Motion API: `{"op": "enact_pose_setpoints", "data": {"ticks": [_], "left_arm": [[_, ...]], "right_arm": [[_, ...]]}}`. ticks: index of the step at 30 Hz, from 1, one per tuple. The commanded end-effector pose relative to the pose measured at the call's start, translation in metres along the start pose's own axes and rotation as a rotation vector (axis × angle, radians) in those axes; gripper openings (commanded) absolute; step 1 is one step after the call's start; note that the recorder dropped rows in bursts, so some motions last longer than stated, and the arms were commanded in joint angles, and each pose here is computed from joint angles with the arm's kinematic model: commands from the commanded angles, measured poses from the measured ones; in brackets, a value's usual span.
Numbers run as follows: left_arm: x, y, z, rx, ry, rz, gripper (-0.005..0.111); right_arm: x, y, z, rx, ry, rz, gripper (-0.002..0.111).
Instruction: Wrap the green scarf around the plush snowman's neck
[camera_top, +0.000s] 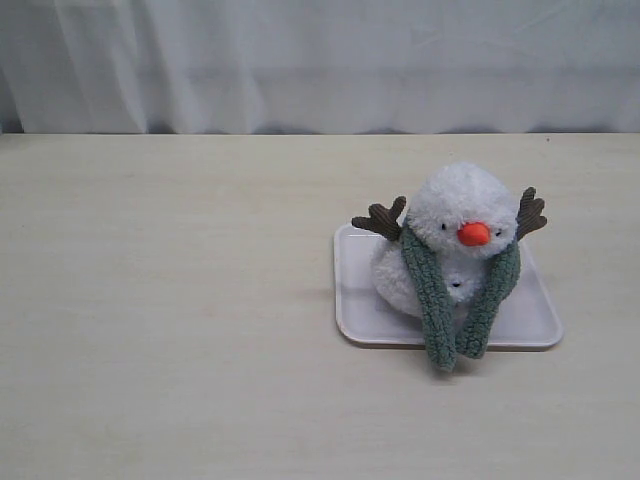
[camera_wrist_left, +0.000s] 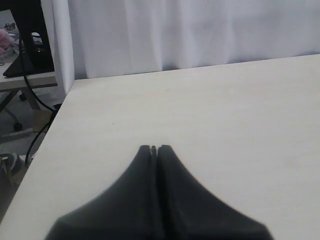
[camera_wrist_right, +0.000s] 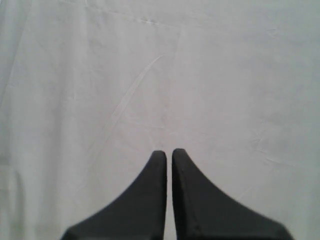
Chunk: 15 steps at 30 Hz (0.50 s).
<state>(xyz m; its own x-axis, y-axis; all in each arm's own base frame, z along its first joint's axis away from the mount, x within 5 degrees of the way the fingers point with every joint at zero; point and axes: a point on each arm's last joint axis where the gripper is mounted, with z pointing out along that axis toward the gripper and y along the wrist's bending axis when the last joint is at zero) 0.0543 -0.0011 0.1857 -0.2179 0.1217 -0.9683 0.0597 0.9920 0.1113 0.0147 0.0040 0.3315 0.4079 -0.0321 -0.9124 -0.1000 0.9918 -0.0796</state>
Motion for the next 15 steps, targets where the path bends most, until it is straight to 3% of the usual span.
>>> {"op": "enact_pose_setpoints", "data": {"ticks": [1,8,15], "left_arm": [[0.0014,0.0016,0.0000,-0.019,0.007,0.042,0.000],[0.0003,0.0015,0.0000,-0.018,-0.005,0.035,0.000],[0.0000,-0.0014,0.0000,0.014,-0.008,-0.066,0.000]], "right_arm": [[0.0007,-0.0002,-0.0004,0.002,-0.004,0.000,0.004],[0.0007,-0.0002,-0.0004,0.002,-0.004,0.000,0.004],[0.0007,-0.0002,-0.0004,0.002,-0.004,0.000,0.004]]}}
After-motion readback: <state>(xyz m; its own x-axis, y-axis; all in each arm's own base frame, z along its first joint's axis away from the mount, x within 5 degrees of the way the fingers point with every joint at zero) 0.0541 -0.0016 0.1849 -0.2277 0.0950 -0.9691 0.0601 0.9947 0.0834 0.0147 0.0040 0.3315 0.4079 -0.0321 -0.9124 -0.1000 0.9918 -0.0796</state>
